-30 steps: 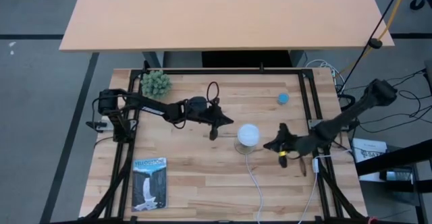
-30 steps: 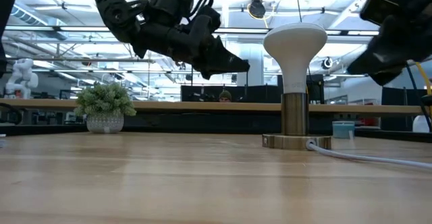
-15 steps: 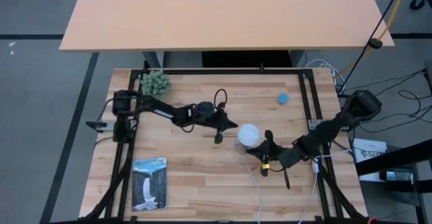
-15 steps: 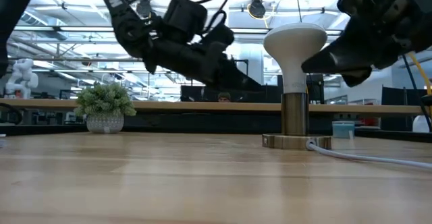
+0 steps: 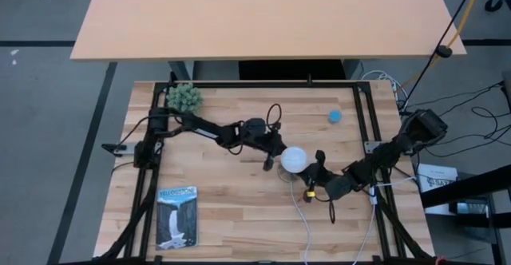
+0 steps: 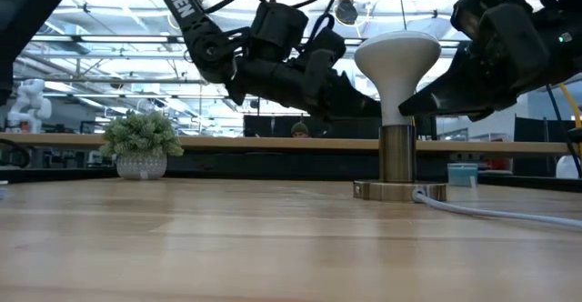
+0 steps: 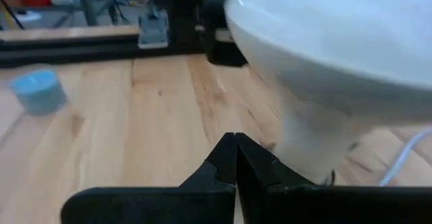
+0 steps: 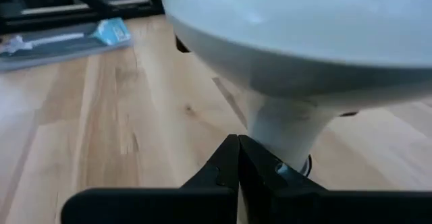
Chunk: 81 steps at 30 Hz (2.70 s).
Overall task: Screw lightbulb
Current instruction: Remove the lightbulb from the desk lamp
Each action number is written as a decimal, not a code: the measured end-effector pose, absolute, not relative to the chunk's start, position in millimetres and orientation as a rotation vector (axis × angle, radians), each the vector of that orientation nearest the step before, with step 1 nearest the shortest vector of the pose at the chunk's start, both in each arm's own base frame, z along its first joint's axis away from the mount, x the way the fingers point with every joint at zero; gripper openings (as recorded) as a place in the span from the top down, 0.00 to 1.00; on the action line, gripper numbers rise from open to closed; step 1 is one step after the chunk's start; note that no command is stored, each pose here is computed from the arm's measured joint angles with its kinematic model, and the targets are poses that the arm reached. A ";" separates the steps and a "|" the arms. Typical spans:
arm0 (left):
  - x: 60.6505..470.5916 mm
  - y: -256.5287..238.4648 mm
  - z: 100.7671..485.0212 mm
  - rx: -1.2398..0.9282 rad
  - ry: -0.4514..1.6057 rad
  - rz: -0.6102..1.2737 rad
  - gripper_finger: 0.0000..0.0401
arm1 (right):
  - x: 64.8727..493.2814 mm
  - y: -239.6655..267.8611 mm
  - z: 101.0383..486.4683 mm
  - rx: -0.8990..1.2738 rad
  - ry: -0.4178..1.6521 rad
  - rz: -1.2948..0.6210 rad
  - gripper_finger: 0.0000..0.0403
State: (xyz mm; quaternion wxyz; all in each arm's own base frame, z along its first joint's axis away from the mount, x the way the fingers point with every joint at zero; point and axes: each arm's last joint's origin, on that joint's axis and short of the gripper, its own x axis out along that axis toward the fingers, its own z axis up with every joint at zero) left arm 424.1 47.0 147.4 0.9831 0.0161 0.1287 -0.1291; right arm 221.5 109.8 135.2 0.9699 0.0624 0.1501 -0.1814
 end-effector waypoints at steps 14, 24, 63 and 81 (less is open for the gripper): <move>419.9 30.7 133.1 -0.029 0.421 -0.298 1.00 | 220.6 106.7 131.7 0.125 0.336 -0.383 1.00; 421.4 43.7 139.9 -0.052 0.365 -0.207 1.00 | 219.3 106.0 129.6 0.152 0.349 -0.395 1.00; 421.0 15.4 154.1 -0.009 0.340 -0.276 1.00 | 202.2 95.4 163.0 0.260 0.403 -0.278 1.00; 419.2 -4.5 150.7 0.019 0.369 -0.399 1.00 | 200.7 84.4 149.4 0.208 0.403 -0.511 1.00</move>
